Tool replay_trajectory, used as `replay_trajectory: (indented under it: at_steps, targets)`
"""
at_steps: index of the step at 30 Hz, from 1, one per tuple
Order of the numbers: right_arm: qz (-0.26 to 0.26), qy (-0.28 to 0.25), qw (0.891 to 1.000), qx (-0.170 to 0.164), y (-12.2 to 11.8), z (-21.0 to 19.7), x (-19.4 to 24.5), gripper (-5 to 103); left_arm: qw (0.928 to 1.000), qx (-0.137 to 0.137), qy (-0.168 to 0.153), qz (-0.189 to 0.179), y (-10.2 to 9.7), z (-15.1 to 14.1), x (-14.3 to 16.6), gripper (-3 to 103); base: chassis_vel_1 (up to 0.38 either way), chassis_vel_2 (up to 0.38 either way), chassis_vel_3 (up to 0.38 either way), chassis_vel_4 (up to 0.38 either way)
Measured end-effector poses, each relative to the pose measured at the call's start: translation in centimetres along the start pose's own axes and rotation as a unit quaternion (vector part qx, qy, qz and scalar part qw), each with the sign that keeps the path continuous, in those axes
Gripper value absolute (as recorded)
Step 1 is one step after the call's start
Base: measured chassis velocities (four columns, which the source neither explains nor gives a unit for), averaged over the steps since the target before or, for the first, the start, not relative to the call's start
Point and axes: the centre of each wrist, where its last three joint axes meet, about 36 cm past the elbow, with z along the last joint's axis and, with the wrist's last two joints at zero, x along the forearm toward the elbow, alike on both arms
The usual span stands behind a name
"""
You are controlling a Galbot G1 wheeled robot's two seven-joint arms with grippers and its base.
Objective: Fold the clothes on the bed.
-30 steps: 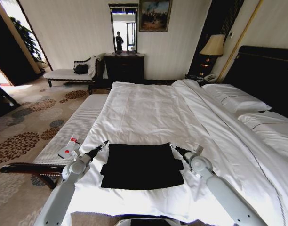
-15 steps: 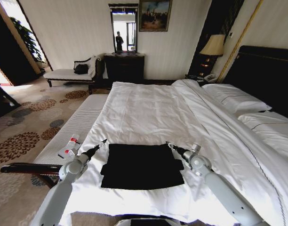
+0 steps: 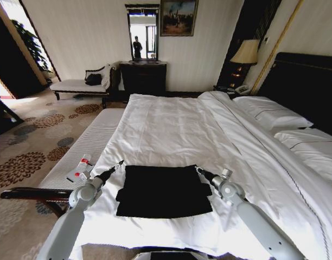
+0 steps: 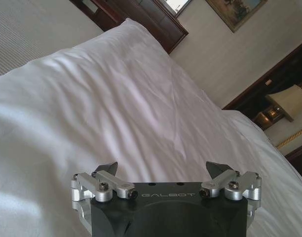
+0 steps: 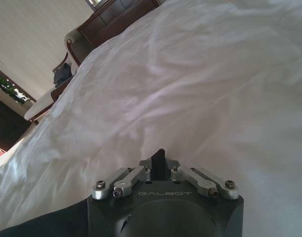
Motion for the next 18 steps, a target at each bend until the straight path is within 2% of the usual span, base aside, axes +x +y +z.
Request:
replay_trajectory:
  at_steps: [2, 4, 6, 18]
  targets:
    - [-0.002, 0.000, 1.000, 0.000, 0.0, 0.1, 0.0, 16, 1.0000, 0.000, -0.001, 0.000, 0.0, -0.1, 0.0, 100, 0.000, 0.000, 0.000, 0.000]
    - [-0.006, -0.001, 1.000, 0.000, 0.1, 0.3, 0.1, 5, 1.0000, 0.000, -0.002, -0.001, 0.1, -0.2, -0.1, 100, 0.000, 0.000, 0.000, 0.000]
    - [-0.013, -0.004, 1.000, 0.000, 0.2, 0.5, 0.2, 1, 1.0000, 0.000, -0.004, -0.002, 0.2, -0.3, -0.2, 100, 0.000, 0.000, 0.000, 0.000]
    - [-0.019, -0.063, 0.998, -0.016, 0.2, -0.5, -0.2, 0, 0.9999, 0.003, -0.007, -0.008, 0.7, -0.5, -1.3, 100, 0.000, 0.000, 0.000, 0.000]
